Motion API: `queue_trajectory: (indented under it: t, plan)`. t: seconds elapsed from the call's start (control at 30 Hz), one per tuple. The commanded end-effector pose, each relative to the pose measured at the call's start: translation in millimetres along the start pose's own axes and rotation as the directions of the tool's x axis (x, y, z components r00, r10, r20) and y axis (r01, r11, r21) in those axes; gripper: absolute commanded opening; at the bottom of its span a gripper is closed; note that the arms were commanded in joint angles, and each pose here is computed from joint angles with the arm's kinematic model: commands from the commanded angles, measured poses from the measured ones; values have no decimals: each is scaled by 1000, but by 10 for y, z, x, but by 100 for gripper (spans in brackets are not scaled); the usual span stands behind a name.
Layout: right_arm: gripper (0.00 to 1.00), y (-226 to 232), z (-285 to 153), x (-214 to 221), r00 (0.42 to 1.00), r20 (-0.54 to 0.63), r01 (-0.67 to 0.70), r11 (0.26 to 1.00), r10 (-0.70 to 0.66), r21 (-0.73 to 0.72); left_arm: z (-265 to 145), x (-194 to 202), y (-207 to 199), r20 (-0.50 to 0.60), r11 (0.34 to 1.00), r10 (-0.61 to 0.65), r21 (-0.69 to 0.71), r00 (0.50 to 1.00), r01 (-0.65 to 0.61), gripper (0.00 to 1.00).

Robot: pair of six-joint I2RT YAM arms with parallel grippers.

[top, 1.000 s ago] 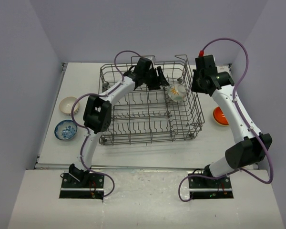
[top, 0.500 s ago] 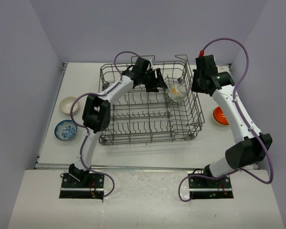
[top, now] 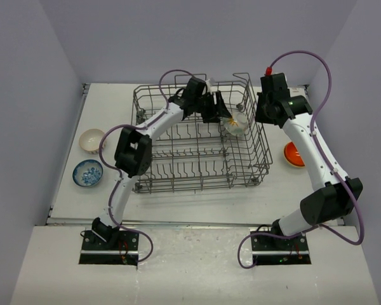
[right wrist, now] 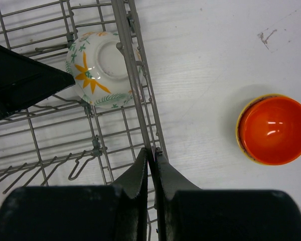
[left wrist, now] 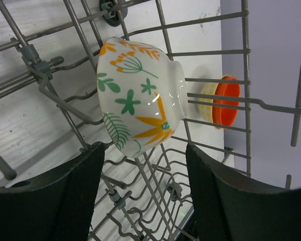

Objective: Unload the bowls from the dish rack

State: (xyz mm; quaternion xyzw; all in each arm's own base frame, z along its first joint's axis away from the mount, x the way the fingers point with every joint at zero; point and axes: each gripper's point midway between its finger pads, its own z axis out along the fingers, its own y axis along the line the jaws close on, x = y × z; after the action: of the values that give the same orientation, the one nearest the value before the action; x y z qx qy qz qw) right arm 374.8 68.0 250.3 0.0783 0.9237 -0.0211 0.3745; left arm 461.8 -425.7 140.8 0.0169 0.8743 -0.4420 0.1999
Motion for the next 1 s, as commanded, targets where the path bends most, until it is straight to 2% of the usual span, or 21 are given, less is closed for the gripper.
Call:
queue_trajectory:
  t: [0.0, 0.27, 0.47, 0.63, 0.67, 0.8, 0.9, 0.97]
  plan:
    - [0, 91, 89, 55, 999, -25, -22, 999, 21, -31, 92, 4, -122, -14, 999, -5, 51, 1000, 6, 67]
    - [0, 96, 71, 62, 999, -23, -28, 999, 27, -38, 213, 56, -67, -26, 998, -32, 48, 999, 33, 68]
    - [0, 90, 91, 102, 999, -32, -21, 999, 20, -36, 226, 23, -394, 8, 978, -3, 211, 1000, 2, 68]
    - [0, 94, 82, 63, 1000, -24, -20, 999, 19, -36, 204, 21, -529, 5, 962, -19, 272, 1000, 17, 65]
    - [0, 98, 75, 53, 1000, -20, -21, 999, 20, -39, 207, 19, -546, 5, 959, -18, 283, 1000, 15, 63]
    - [0, 110, 98, 59, 1000, -26, -17, 999, 16, -42, 168, 23, -598, 0, 953, -30, 301, 1000, 29, 44]
    - [0, 122, 110, 70, 999, -31, -17, 999, 15, -47, 107, -8, -696, 19, 941, -25, 338, 1000, 17, 38]
    - [0, 125, 100, 62, 1000, -27, -18, 999, 16, -50, 110, -5, -721, 11, 933, -39, 357, 999, 33, 38]
